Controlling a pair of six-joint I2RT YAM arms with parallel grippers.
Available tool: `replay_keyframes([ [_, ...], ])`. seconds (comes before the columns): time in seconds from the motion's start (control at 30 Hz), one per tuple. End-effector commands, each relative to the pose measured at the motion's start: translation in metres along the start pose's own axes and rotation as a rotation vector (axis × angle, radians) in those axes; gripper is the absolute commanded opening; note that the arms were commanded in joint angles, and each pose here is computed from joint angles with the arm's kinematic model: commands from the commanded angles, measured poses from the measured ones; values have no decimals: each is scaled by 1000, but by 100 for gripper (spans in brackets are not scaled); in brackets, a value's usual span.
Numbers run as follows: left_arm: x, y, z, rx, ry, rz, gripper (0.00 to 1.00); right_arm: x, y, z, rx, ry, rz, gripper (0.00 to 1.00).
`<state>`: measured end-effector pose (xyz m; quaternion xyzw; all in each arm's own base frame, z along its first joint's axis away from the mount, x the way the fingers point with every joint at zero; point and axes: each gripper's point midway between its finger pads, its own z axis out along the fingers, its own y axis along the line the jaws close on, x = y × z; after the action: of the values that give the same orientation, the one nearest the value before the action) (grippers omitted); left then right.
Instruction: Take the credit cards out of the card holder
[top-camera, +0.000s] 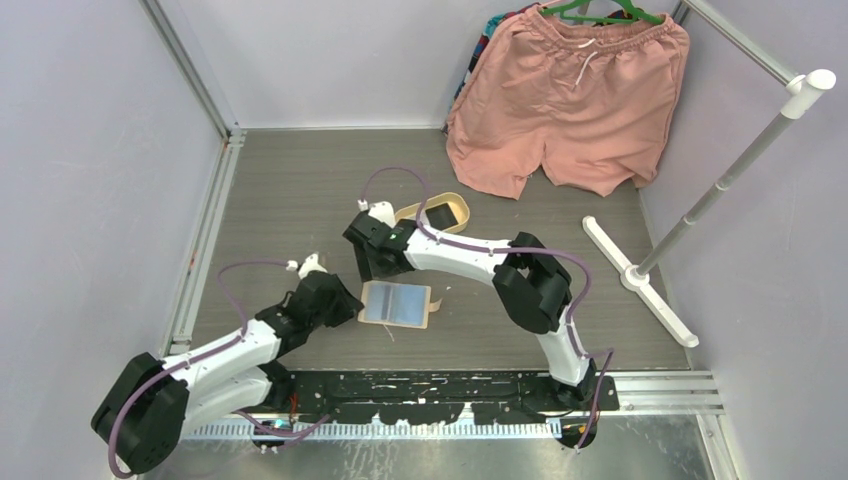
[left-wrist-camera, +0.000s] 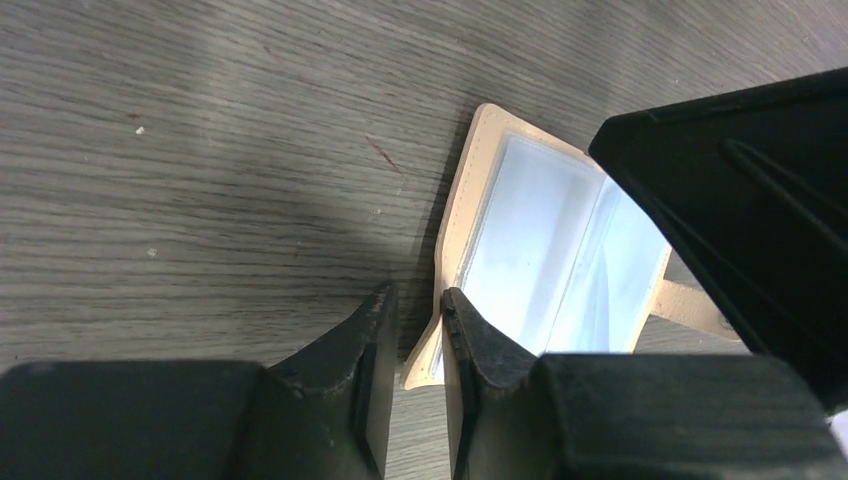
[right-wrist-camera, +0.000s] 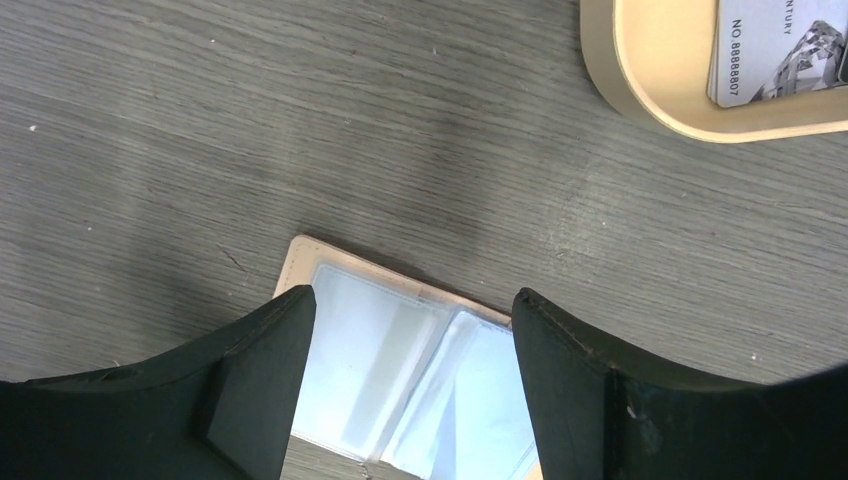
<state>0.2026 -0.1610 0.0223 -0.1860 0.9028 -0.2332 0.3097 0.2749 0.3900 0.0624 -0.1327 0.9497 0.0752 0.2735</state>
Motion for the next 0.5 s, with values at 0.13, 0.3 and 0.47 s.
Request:
replay_keyframes([
  [0.13, 23, 20, 0, -10, 57, -19, 16, 0, 21, -7, -6, -14, 6, 77],
  [0.3, 27, 19, 0, 6, 66, -21, 0, 10, 32, -3, -9, 7, -14, 77],
  [0.47, 25, 18, -2, 14, 57, -22, 0, 15, 34, 1, 13, 25, -33, 77],
])
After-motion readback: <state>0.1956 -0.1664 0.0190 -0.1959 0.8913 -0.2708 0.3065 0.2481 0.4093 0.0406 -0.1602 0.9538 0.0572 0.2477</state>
